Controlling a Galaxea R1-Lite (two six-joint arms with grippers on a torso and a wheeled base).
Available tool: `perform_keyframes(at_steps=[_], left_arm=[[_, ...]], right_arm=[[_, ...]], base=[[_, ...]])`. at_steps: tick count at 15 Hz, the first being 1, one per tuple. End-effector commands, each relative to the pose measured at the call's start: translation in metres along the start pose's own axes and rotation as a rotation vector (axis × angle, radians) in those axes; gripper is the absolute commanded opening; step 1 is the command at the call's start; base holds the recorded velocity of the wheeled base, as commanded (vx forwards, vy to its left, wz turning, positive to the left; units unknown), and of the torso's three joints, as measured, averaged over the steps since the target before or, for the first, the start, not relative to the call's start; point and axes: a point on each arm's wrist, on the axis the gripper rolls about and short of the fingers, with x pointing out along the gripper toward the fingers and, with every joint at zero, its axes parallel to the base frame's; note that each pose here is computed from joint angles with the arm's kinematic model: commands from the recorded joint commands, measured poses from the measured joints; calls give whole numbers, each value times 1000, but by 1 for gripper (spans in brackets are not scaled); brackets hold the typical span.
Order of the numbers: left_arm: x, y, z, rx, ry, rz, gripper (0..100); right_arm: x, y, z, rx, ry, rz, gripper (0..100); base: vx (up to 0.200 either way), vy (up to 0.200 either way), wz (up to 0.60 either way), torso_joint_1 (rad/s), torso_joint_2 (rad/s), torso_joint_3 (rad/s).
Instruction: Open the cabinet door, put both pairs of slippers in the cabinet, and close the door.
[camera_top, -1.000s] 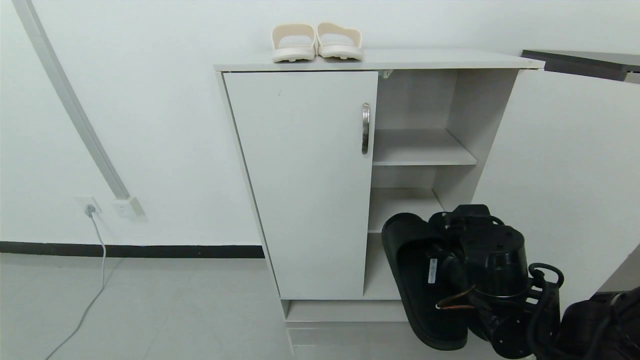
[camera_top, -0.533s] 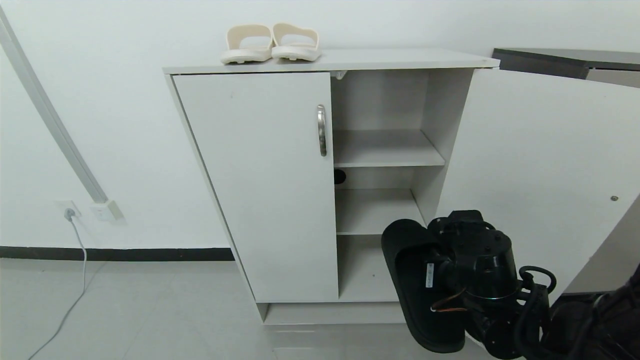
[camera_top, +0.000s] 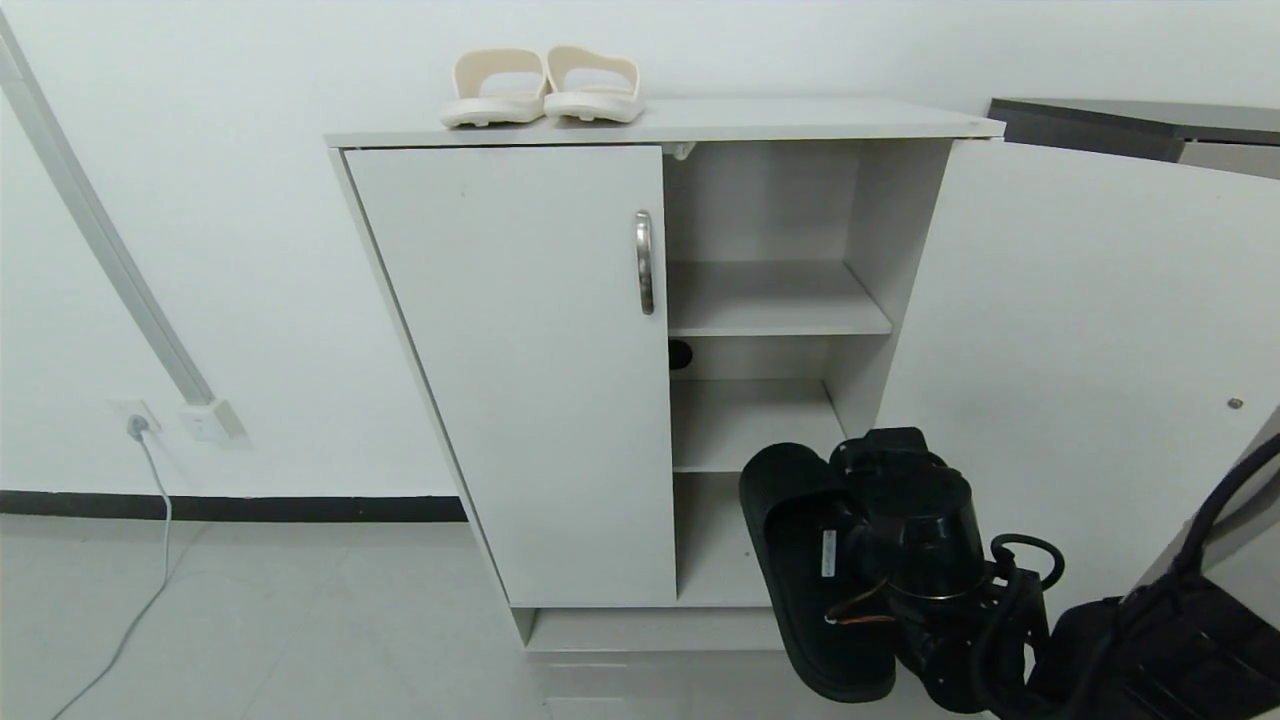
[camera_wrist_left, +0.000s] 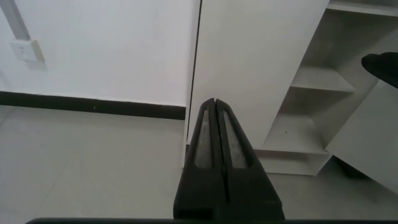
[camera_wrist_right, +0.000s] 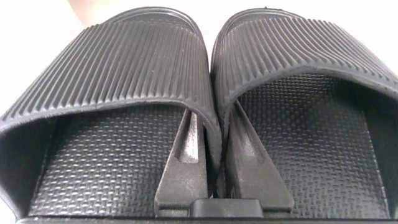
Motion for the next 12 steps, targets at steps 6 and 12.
perform_keyframes(at_steps=[6, 12], left_arm=[[0, 0, 0, -1, 2, 0, 0], [0, 0, 0, 2, 3, -10, 0]], right_arm=[[16, 11, -14, -14, 21, 26, 0], [22, 16, -18, -18, 37, 59, 0]], base=[[0, 0, 0, 0, 0, 0], [0, 0, 0, 4, 2, -106]])
